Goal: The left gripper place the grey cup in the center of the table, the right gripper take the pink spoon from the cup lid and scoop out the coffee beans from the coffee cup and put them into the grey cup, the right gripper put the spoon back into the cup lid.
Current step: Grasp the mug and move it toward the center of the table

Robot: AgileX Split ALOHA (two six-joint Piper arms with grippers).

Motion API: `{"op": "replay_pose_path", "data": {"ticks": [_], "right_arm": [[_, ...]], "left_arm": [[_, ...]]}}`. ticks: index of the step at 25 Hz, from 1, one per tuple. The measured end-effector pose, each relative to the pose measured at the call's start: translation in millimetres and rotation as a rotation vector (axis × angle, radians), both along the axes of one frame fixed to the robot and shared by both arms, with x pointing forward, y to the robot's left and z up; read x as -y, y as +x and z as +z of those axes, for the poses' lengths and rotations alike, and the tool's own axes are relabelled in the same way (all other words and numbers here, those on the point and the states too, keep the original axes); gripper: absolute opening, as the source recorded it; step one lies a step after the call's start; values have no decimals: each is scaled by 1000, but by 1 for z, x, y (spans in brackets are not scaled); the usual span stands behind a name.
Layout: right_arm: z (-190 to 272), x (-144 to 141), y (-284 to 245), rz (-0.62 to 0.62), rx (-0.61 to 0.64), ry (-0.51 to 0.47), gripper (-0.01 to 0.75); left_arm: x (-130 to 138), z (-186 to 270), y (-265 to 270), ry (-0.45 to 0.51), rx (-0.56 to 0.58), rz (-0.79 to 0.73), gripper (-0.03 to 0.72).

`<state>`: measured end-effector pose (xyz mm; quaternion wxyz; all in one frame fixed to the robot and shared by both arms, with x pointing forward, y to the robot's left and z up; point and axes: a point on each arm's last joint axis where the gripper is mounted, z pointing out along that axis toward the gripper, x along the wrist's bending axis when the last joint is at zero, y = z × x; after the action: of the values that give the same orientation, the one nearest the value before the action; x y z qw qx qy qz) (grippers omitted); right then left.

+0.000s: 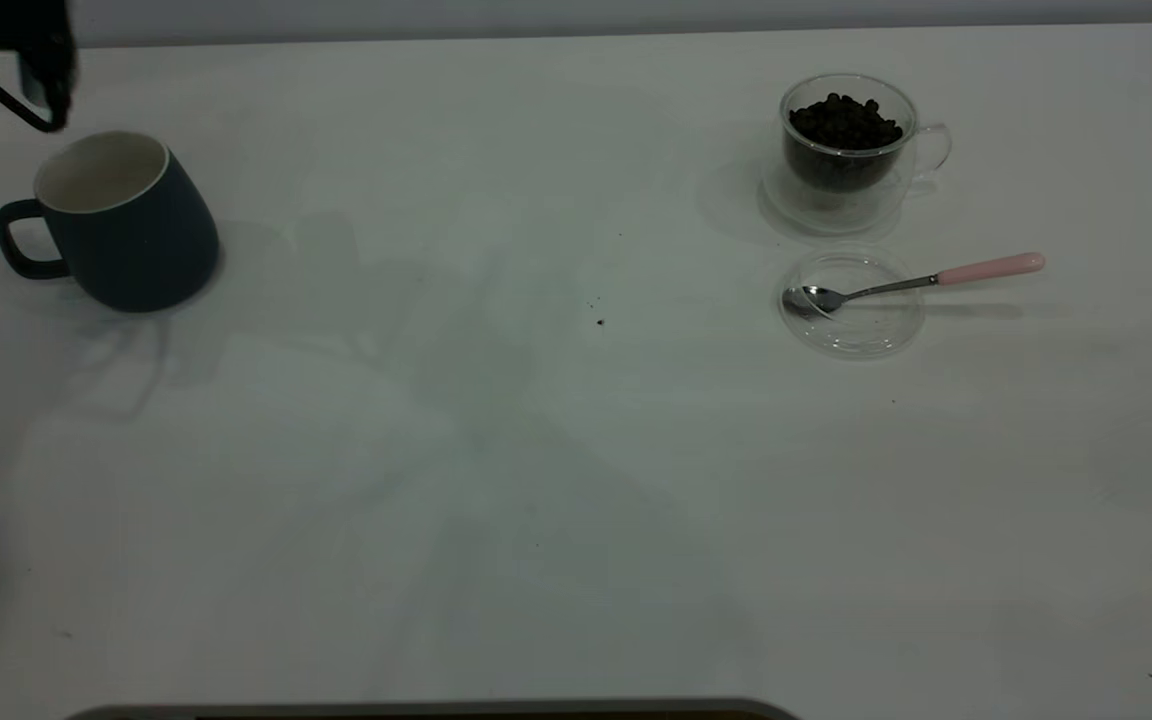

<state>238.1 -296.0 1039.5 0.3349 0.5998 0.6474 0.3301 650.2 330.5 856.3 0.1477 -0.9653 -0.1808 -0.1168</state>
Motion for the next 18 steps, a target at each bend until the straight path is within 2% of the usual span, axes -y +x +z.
{"op": "replay_pose_path", "data": {"ticks": [7, 18], "right_arm": [[0, 0, 0, 0, 0, 0, 586], [0, 0, 0, 0, 0, 0, 586]], "left_arm": [[23, -12, 11, -46, 87, -101, 565], [64, -32, 11, -61, 84, -229, 565]]}}
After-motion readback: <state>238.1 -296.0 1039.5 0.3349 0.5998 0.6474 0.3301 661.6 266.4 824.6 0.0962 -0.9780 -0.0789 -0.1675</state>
